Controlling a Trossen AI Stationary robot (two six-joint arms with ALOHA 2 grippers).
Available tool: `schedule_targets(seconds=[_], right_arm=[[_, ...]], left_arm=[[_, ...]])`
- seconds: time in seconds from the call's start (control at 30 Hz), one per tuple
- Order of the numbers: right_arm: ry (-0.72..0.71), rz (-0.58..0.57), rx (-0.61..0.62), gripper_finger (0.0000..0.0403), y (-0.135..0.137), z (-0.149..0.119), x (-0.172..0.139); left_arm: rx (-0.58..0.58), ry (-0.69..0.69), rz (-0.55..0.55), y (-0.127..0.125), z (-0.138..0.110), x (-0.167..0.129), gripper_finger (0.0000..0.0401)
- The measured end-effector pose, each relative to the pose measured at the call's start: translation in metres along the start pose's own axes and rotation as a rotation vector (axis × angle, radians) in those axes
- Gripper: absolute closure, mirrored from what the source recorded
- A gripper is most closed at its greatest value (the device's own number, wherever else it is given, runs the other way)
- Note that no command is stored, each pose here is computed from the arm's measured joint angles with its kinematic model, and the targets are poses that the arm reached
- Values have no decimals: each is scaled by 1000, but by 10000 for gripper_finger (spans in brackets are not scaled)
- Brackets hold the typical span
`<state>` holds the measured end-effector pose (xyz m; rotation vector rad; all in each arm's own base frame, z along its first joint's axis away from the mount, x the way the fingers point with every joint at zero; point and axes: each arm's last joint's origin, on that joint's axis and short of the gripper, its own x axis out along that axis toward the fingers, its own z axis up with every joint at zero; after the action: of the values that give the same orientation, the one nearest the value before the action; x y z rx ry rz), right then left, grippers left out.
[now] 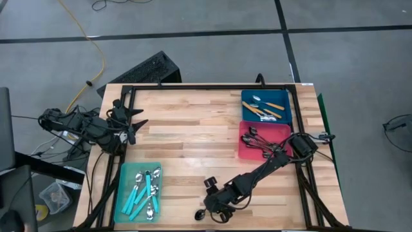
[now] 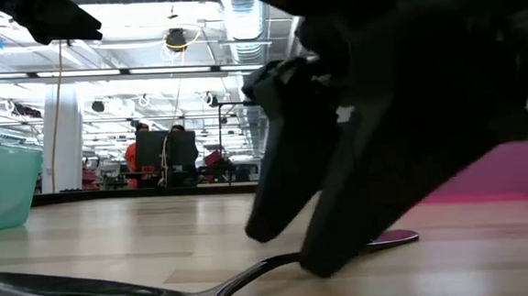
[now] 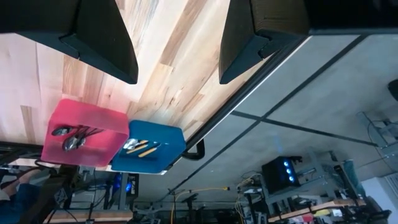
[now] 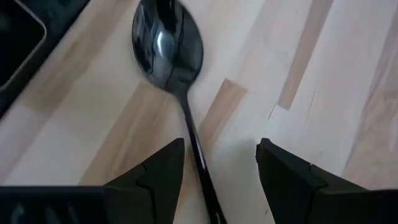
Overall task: Sort silverware by color (type)
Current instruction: Put the black spoon into the red bin
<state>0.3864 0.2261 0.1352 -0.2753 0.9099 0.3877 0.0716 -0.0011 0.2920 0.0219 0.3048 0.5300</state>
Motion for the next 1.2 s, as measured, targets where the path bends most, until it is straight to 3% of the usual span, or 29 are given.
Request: schedule_targets(seconds=[0.43, 0.97, 1.2], right_arm=[[36, -1, 2, 194, 0, -8, 1], [62, -15, 90, 350, -9, -10, 2], [60, -40, 165, 381, -13, -10, 2]], left_arm=[[0, 0, 0, 0, 0, 0, 189], [0, 0, 0, 0, 0, 0, 189], [0, 0, 0, 0, 0, 0, 189]])
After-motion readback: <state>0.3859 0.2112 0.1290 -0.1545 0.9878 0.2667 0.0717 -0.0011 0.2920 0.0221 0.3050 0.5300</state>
